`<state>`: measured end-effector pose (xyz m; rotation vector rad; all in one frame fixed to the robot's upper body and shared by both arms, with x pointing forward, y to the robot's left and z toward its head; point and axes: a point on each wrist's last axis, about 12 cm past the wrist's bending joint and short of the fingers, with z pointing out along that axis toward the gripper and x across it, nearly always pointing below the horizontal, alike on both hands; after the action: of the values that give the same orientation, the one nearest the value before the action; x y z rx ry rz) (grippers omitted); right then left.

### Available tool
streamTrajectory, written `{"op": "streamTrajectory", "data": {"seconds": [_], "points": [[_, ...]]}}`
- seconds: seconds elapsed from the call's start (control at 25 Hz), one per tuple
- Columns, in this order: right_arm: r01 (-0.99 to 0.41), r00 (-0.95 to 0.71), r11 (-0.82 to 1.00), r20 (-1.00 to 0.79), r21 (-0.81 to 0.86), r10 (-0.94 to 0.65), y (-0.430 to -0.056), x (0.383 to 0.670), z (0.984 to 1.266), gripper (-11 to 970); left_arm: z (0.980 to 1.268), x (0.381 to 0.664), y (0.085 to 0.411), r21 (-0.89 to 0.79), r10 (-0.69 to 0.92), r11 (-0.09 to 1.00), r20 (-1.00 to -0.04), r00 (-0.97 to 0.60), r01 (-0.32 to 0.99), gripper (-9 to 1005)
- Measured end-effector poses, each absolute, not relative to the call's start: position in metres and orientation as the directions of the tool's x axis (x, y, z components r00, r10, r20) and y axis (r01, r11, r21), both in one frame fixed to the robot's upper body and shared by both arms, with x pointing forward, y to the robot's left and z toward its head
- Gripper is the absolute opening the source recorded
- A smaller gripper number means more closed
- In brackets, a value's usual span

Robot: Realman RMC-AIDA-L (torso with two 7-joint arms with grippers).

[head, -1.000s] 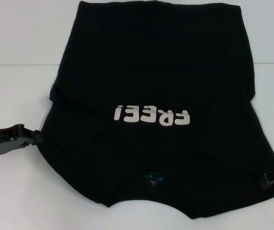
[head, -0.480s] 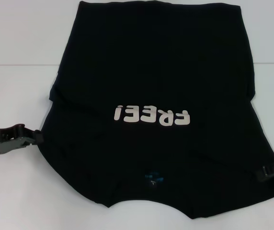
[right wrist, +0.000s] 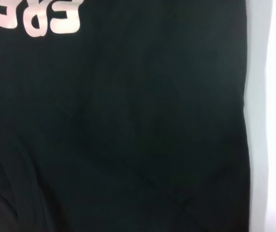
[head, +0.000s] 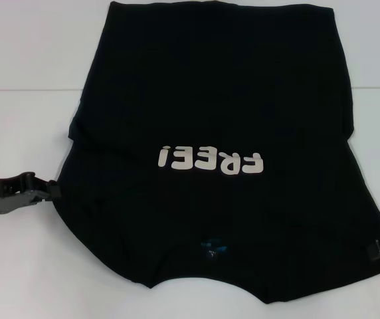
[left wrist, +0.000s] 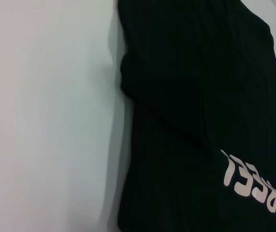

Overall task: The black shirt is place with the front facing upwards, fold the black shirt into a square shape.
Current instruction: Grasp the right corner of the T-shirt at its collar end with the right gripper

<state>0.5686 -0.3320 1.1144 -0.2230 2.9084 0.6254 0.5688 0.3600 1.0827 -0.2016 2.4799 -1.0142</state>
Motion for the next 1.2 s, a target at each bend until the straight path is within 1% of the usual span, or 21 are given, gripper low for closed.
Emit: {"op": "streamTrajectory", "data": {"seconds": [1.2], "points": [[-0.192, -0.975, 0.896, -0.183, 0.400, -0.127, -0.3277, 0.5673, 1.1092, 913, 1.0816, 0.5691, 0.3591, -0.694, -0.303, 0.719, -0.352, -0.886, 0.030, 12]]}}
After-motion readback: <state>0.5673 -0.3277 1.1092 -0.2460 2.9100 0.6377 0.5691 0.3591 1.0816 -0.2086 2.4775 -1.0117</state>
